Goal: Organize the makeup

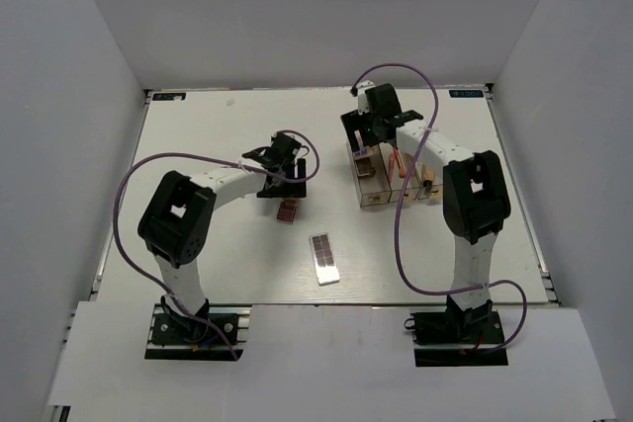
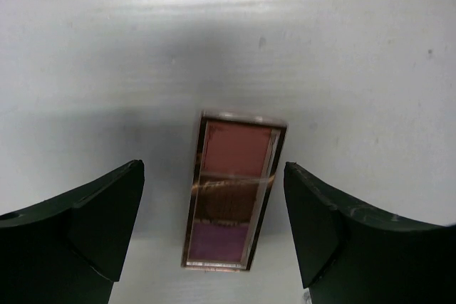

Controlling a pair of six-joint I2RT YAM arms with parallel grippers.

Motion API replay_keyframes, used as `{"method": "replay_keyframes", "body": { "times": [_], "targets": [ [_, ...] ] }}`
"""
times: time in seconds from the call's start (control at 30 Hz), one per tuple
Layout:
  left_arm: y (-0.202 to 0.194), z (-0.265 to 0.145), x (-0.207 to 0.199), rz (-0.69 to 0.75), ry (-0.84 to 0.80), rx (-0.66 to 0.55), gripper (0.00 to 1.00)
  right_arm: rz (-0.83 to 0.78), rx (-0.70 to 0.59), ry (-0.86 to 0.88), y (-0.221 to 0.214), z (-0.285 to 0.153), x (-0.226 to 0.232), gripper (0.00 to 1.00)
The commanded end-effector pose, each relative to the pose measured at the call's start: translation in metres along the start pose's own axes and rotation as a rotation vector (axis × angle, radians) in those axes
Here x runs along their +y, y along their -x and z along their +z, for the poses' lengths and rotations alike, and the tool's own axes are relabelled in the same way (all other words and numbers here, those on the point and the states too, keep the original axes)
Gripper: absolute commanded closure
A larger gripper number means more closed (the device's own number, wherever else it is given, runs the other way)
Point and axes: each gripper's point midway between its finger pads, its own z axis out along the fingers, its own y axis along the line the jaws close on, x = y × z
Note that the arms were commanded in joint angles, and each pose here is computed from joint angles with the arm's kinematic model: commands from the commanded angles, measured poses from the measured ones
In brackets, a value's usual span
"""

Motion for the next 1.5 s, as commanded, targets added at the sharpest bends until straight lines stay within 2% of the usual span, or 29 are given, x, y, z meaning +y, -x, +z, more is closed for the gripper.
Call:
{"method": "replay_keyframes", "body": {
  "times": [0.0, 0.27, 0.37, 0.4, 0.5, 0.63, 0.73, 0.8, 0.87, 0.9, 0.93, 0.97, 1.0, 1.17, 1.23, 1.37, 1.47],
  "targets": [
    [0.020, 0.001, -0.001, 0.028, 0.037, -0.029, 0.11, 0.013, -0.086, 0.013, 0.032, -0.023, -0.001, 0.11],
    [0.005, 0.010, 0.005, 0.046, 0.068, 0.036, 0.17, 0.042, -0.127, 0.044, 0.043, -0.045, -0.001, 0.11],
    [-0.007, 0.012, 0.003, 0.060, 0.062, 0.068, 0.25, 0.063, -0.145, 0.041, 0.048, -0.054, -0.006, 0.11],
    [-0.011, 0.013, 0.004, 0.061, 0.059, 0.077, 0.32, 0.066, -0.158, 0.071, 0.051, -0.059, -0.002, 0.11],
    [-0.011, 0.009, 0.001, 0.056, 0.038, 0.075, 0.45, 0.075, -0.186, 0.092, 0.055, -0.070, -0.004, 0.11],
    [0.005, -0.007, -0.008, 0.044, -0.005, 0.030, 0.58, -0.014, -0.223, 0.144, 0.058, -0.087, -0.001, 0.11],
    [0.028, -0.028, -0.023, 0.031, -0.079, -0.036, 0.64, -0.093, -0.261, 0.182, 0.056, -0.104, 0.002, 0.11],
    [0.049, -0.049, -0.045, 0.041, -0.202, -0.103, 0.64, -0.109, -0.293, 0.204, 0.048, -0.116, 0.001, 0.11],
    [0.071, -0.068, -0.066, 0.045, -0.285, -0.177, 0.66, -0.118, -0.328, 0.264, 0.039, -0.132, 0.008, 0.21],
    [0.072, -0.077, -0.083, 0.056, -0.379, -0.165, 0.66, -0.137, -0.338, 0.283, 0.035, -0.136, 0.010, 0.27],
    [0.085, -0.087, -0.093, 0.051, -0.422, -0.194, 0.66, -0.159, -0.369, 0.323, 0.035, -0.149, 0.018, 0.50],
    [0.095, -0.092, -0.103, 0.036, -0.465, -0.220, 0.66, -0.161, -0.372, 0.329, 0.030, -0.152, 0.018, 0.67],
    [0.098, -0.093, -0.113, 0.027, -0.512, -0.213, 0.66, -0.143, -0.358, 0.335, 0.019, -0.149, 0.019, 0.99],
    [0.137, -0.102, -0.161, -0.059, -0.688, -0.267, 0.66, -0.093, -0.364, 0.297, 0.008, -0.160, 0.012, 1.00],
    [0.137, -0.092, -0.185, -0.089, -0.746, -0.249, 0.66, -0.078, -0.374, 0.253, 0.007, -0.164, 0.001, 1.00],
    [0.152, -0.080, -0.218, -0.131, -0.803, -0.252, 0.66, -0.073, -0.390, 0.225, 0.006, -0.171, -0.007, 1.00],
    [0.146, -0.058, -0.235, -0.149, -0.797, -0.227, 0.66, -0.059, -0.392, 0.214, 0.003, -0.172, -0.012, 1.00]
  ]
}}
